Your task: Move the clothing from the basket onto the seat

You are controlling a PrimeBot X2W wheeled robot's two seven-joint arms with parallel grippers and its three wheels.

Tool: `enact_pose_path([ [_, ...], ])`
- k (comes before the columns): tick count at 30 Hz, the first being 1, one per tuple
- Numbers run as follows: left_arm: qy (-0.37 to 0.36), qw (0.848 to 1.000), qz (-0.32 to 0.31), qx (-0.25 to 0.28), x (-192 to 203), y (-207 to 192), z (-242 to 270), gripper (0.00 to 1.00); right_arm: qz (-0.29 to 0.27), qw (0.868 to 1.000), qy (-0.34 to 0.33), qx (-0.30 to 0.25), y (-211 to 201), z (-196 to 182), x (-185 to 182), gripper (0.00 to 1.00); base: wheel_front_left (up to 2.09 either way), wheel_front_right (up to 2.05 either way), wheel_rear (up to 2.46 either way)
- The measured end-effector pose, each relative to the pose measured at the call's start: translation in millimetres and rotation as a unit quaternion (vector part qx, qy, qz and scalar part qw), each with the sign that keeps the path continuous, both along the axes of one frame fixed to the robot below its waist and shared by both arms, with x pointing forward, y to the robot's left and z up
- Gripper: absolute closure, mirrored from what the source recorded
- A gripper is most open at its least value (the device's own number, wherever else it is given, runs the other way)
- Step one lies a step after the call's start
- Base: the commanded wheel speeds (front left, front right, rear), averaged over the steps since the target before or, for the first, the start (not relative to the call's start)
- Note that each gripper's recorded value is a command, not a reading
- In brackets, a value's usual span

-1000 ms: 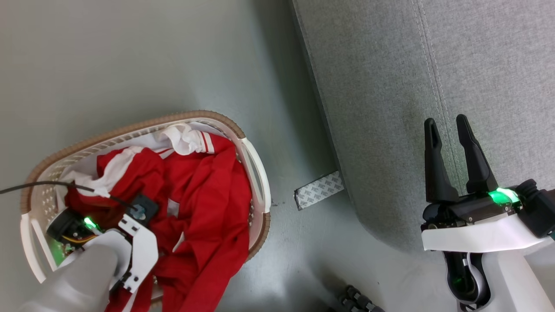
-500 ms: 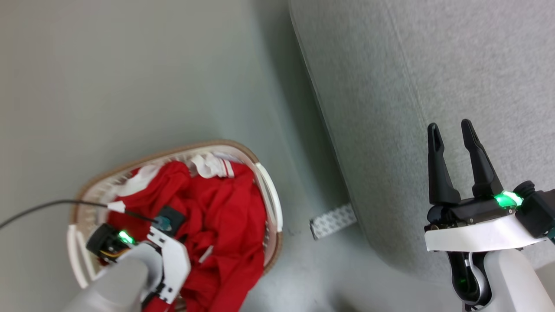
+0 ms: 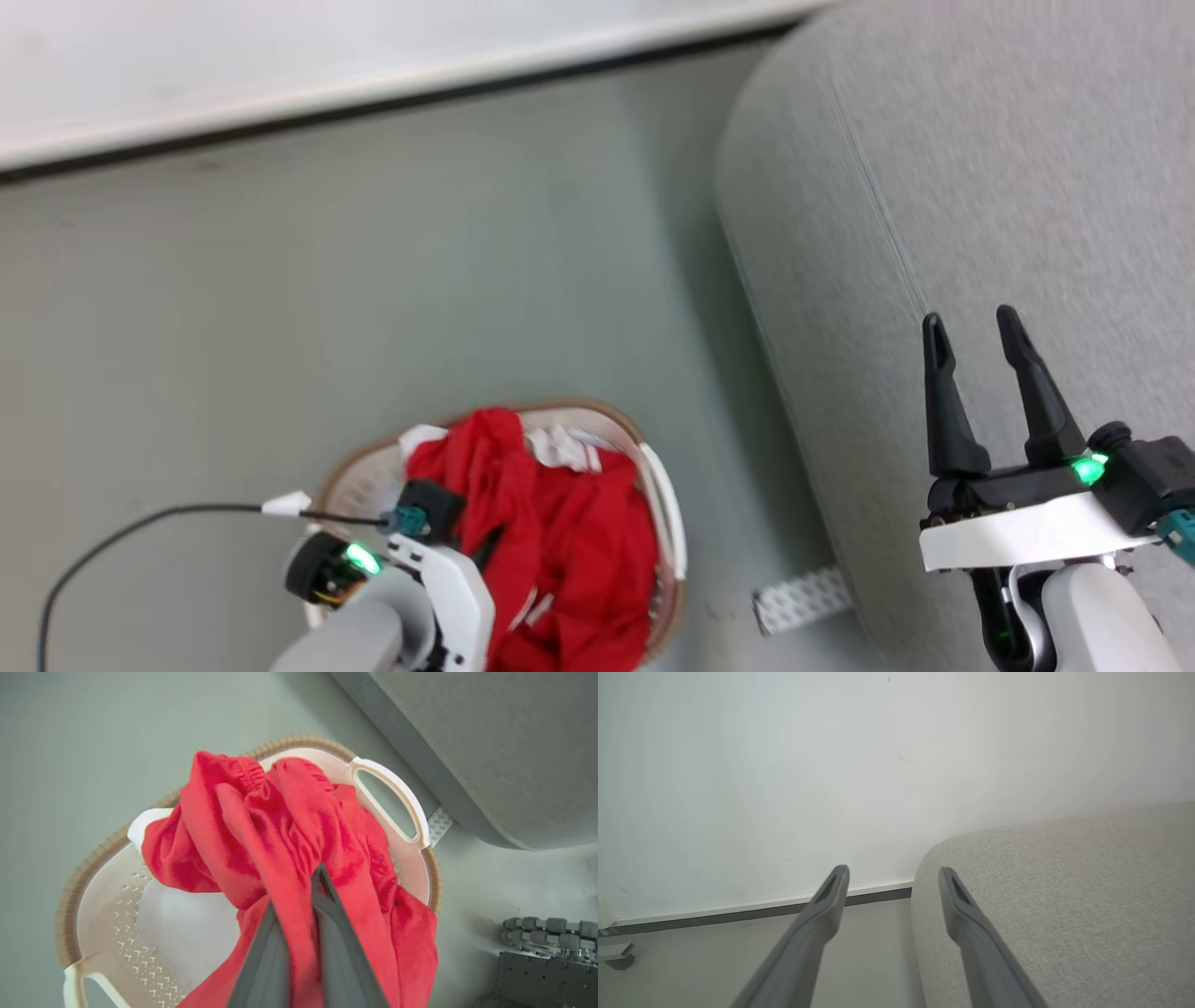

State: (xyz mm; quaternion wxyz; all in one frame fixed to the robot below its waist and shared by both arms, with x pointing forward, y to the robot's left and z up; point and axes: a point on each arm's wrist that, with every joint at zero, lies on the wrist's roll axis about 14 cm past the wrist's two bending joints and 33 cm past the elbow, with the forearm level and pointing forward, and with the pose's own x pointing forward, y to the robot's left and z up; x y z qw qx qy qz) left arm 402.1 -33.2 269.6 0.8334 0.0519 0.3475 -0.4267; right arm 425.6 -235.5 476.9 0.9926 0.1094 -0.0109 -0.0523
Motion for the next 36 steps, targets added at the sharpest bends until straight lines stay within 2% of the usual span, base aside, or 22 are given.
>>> enact_pose_path([
  [8, -0.052, 0.995, 0.068, -0.057, 6, 14, 62, 1.00, 0.041, 0.999, -0.035, 0.003, 30, 25, 1, 0.00, 0.00, 0.00, 0.00],
  [12, -0.101, 0.985, 0.102, -0.097, 21, 21, 106, 1.00, 0.065, 0.997, -0.049, 0.008, 48, 35, 0, 0.00, 0.00, 0.00, 0.00],
  [16, -0.142, 0.975, 0.120, -0.122, 19, 31, 137, 1.00, 0.090, 0.994, -0.062, 0.014, 66, 44, 0, 0.00, 0.00, 0.00, 0.00],
  [28, -0.263, 0.923, 0.164, -0.229, 24, 48, 255, 1.00, 0.137, 0.987, -0.075, 0.033, 103, 56, -14, 0.00, 0.00, 0.00, 0.00],
  [32, -0.307, 0.907, 0.163, -0.239, 23, 55, 287, 1.00, 0.154, 0.984, -0.083, 0.033, 114, 63, -18, 0.00, 0.00, 0.00, 0.00],
  [36, -0.360, 0.884, 0.153, -0.256, 23, 58, 330, 1.00, 0.172, 0.981, -0.087, 0.036, 127, 66, -22, 0.00, 0.00, 0.00, 0.00],
])
